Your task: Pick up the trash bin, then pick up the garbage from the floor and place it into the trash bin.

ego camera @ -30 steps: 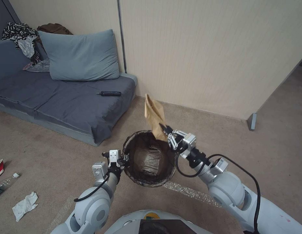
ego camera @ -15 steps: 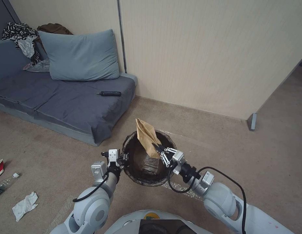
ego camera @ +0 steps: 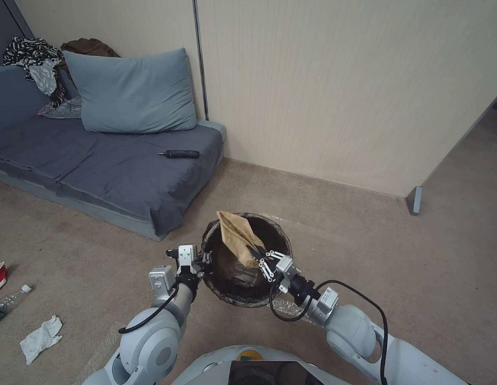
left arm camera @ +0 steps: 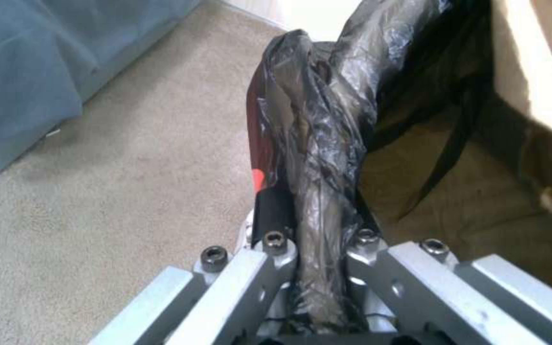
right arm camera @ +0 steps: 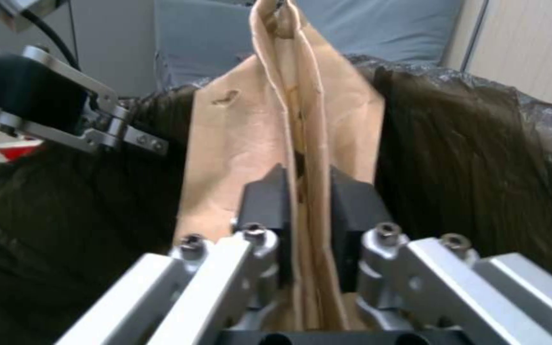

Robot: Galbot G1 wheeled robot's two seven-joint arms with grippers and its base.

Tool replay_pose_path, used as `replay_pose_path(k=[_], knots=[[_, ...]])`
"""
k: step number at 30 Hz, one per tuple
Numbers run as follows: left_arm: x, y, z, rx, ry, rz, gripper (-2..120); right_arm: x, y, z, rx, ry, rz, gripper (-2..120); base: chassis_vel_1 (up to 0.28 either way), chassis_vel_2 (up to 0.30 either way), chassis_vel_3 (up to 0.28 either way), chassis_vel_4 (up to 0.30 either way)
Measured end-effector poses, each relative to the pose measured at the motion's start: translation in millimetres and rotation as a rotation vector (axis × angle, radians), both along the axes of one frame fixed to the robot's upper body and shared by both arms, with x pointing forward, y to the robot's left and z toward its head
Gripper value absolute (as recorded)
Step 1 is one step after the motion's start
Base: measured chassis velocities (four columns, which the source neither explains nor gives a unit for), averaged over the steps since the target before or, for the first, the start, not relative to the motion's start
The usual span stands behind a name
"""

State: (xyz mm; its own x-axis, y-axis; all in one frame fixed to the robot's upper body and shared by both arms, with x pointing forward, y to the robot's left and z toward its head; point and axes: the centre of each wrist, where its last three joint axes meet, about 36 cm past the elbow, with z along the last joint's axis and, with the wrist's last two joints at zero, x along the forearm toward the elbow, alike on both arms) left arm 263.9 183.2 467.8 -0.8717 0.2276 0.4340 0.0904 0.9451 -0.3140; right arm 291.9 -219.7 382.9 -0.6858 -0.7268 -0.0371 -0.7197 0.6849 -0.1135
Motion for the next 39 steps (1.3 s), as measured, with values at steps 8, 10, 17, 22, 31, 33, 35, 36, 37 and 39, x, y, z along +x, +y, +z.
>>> replay_pose_path(k=[8, 10, 17, 22, 31, 33, 35, 36, 37, 39], knots=[[-1, 0, 1, -0.006, 0.0, 0.005, 2, 5, 3, -10, -0.02, -0.001, -0.02, 43, 0.0, 0.0, 0.0, 0.0], [-1, -1, 1, -0.008, -0.001, 0.006, 2, 5, 4, -10, -0.02, -0.001, -0.021, 53, 0.0, 0.0, 0.0, 0.0], [2, -1, 0, -0.011, -0.001, 0.007, 2, 3, 4, -8, -0.021, 0.0, -0.021, 80, 0.0, 0.0, 0.0, 0.0], [4, -1, -2, -0.013, 0.002, 0.009, 2, 1, 4, 3, -0.003, -0.016, -0.024, 96, 0.0, 0.0, 0.0, 0.0], [5, 0, -4, -0.013, 0.005, 0.016, 2, 17, -6, 80, 0.131, -0.139, -0.243, 100, 0.0, 0.0, 0.0, 0.0], [5, 1, -5, -0.009, 0.001, 0.019, 2, 24, -15, 100, 0.149, -0.168, -0.369, 100, 0.0, 0.0, 0.0, 0.0], [5, 1, -5, -0.008, 0.0, 0.019, 2, 26, -19, 106, 0.152, -0.18, -0.415, 100, 0.0, 0.0, 0.0, 0.0], [4, 1, -5, -0.007, -0.001, 0.019, 2, 28, -26, 114, 0.151, -0.191, -0.473, 100, 0.0, 0.0, 0.0, 0.0], [4, 1, -5, -0.005, -0.004, 0.018, 2, 29, -33, 121, 0.143, -0.193, -0.536, 100, 0.0, 0.0, 0.0, 0.0], [5, 1, -5, 0.0, -0.009, 0.017, 2, 28, -38, 125, 0.135, -0.19, -0.58, 100, 0.0, 0.0, 0.0, 0.0]])
